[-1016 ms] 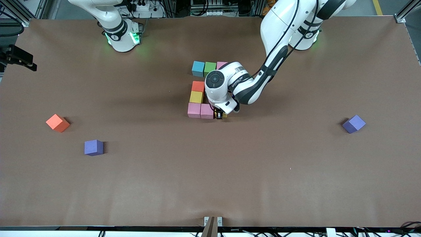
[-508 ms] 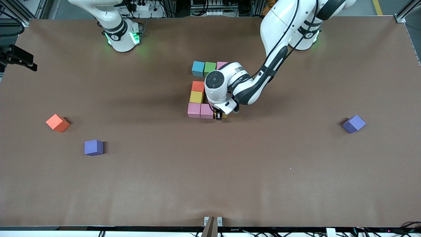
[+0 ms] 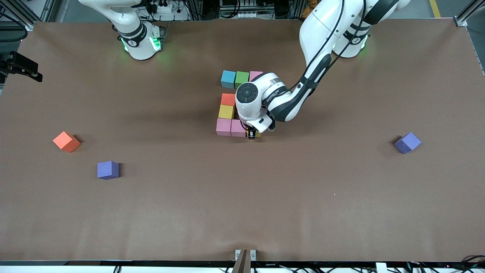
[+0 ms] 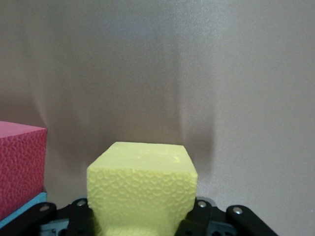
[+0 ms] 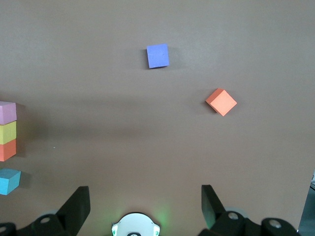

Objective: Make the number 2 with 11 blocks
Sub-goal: 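Lower the yellow cube beside the pink cube with the left gripper, then open the left gripper and lift it off the yellow cube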

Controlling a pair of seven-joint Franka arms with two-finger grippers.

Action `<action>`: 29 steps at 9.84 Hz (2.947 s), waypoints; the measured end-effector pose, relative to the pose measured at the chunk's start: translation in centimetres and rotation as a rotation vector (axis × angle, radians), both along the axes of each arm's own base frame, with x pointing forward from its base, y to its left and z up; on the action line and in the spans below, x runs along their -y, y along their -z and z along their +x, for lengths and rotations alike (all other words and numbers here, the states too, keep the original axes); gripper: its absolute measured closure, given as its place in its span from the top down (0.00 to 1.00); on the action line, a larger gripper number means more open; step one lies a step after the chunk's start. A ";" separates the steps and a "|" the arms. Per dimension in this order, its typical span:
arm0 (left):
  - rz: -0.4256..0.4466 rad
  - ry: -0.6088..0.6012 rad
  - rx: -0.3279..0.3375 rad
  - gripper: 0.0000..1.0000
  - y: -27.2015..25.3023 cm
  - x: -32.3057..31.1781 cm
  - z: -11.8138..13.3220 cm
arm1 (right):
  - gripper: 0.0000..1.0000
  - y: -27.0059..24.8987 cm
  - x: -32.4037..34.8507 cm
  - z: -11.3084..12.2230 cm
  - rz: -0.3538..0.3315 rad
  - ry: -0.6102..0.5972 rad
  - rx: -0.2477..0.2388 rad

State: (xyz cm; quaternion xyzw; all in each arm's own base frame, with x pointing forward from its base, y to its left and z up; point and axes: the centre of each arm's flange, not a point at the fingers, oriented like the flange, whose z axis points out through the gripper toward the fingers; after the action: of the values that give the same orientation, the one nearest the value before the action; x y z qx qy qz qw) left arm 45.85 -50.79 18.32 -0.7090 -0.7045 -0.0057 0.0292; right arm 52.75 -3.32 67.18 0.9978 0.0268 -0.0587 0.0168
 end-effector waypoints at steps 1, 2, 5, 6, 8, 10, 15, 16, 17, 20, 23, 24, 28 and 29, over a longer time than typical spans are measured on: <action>0.001 0.001 0.000 0.60 0.0 0.0 0.0 | 1.00 0.0 0.0 0.0 0.000 0.000 0.000; 0.009 0.021 0.009 0.71 0.2 0.1 -0.1 | 1.00 0.0 0.0 0.0 0.000 0.001 0.001; 0.031 0.082 0.033 1.00 0.7 1.3 -1.5 | 1.00 -0.4 0.1 0.0 -0.001 0.001 0.009; 0.030 0.083 0.035 1.00 0.6 1.3 -1.5 | 1.00 -0.4 0.1 0.0 -0.001 0.001 0.009; 0.030 0.082 0.039 1.00 0.5 1.3 -1.3 | 1.00 -0.4 0.1 0.0 -0.001 0.001 0.009; 0.042 0.089 0.033 1.00 0.4 1.2 -1.3 | 1.00 -0.4 0.0 0.0 -0.001 0.001 0.009; 0.044 0.090 0.048 1.00 -1.6 1.3 -0.6 | 1.00 -0.4 0.0 0.0 -0.001 0.001 0.009; 0.040 0.088 0.053 1.00 -2.0 1.3 -0.5 | 1.00 -0.4 0.0 0.0 -0.001 0.001 0.009; 0.037 0.087 0.059 1.00 -2.5 1.3 -0.3 | 1.00 -0.4 0.0 0.0 -0.001 0.001 0.009; 0.029 0.085 0.075 1.00 -4.1 1.4 0.0 | 1.00 -0.4 0.1 0.0 -0.002 0.003 0.010; 0.010 0.092 0.107 1.00 -7.0 1.4 0.5 | 1.00 -1.0 0.9 -0.1 -0.003 0.016 0.024; 0.002 0.099 0.121 1.00 -8.3 1.2 1.0 | 1.00 -1.2 1.3 -0.2 -0.005 -0.001 0.026; -0.008 0.169 0.157 1.00 -12.4 0.5 1.9 | 1.00 -3.5 7.7 -2.3 0.021 -0.061 0.021; -0.011 0.208 0.170 1.00 -13.9 0.4 1.9 | 1.00 -4.8 8.6 -3.0 0.024 -0.051 0.036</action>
State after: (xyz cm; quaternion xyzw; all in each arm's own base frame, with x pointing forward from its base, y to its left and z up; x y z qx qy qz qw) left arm 47.79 -51.21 32.18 -0.7753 -0.6272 -0.0649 -0.0350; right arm 49.72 -11.87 71.94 0.9978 0.0525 -0.0400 0.0065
